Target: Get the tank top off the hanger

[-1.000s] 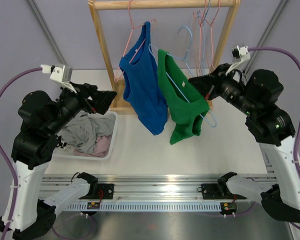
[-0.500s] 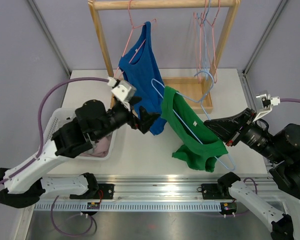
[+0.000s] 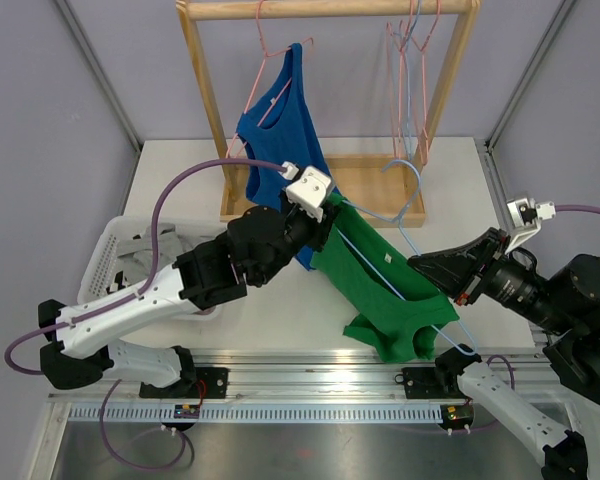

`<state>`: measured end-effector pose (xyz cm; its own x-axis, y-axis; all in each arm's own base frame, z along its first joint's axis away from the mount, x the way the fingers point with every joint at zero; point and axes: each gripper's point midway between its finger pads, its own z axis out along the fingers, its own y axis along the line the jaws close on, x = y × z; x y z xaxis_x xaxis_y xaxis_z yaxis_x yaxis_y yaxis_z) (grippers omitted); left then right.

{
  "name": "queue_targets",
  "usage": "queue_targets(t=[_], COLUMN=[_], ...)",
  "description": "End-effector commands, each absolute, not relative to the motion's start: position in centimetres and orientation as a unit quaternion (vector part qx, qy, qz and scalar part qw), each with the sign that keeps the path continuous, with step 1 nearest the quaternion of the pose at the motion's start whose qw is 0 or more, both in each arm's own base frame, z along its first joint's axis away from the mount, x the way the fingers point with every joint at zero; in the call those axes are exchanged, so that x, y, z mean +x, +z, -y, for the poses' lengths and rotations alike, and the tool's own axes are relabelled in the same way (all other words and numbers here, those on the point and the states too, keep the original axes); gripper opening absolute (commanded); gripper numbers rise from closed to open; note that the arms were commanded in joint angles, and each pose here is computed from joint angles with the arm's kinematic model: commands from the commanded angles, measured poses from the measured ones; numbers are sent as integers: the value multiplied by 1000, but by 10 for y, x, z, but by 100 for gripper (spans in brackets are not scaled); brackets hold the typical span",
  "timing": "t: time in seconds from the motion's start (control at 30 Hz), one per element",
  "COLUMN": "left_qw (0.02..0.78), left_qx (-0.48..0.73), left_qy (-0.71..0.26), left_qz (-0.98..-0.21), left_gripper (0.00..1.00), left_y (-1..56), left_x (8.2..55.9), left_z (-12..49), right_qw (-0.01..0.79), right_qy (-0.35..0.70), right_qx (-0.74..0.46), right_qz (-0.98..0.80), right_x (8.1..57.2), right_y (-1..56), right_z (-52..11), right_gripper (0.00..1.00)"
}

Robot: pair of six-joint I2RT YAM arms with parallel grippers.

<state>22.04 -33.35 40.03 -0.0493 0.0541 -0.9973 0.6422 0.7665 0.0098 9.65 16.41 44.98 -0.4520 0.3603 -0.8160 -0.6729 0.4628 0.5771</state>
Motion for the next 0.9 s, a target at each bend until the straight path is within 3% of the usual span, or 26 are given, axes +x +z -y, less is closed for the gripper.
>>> queue_targets(t=[0.0,0.13,0.27,0.33,0.43,0.6,0.63,0.67,0.7,0.87], left_qw=[681,680,684,685,680,667,665,663,662,668], left_qx=[194,183,153,135,139,163,168,172,175,109], left_qy=[-227,-219,-179,-161,-174,-195,-198,-199,-198,-130], left_qz=[-668,-675,-691,-697,-699,-700,-700,-701,-701,-725], left_gripper=[28,2,0,7,31,32,30,10,3,0], left_y=[428,424,421,420,419,410,409,406,407,398], left_x=[230,231,237,240,237,233,233,233,233,253], left_z=[321,313,288,274,267,276,278,281,283,261], right_qw=[553,550,543,534,530,524,525,525,526,531], right_qy=[487,463,447,448,458,479,480,482,483,481], right_qx=[-111,-109,-127,-140,-151,-168,-168,-171,-173,-214], right_qz=[-666,-687,-699,-703,-698,-684,-683,-680,-679,-664], right_x=[94,104,106,104,102,98,98,95,94,78], right_y=[465,450,435,427,425,433,434,435,436,437], right_z=[-151,-150,-152,-154,-159,-166,-166,-166,-166,-164], right_gripper=[0,0,0,0,0,0,0,0,0,0])
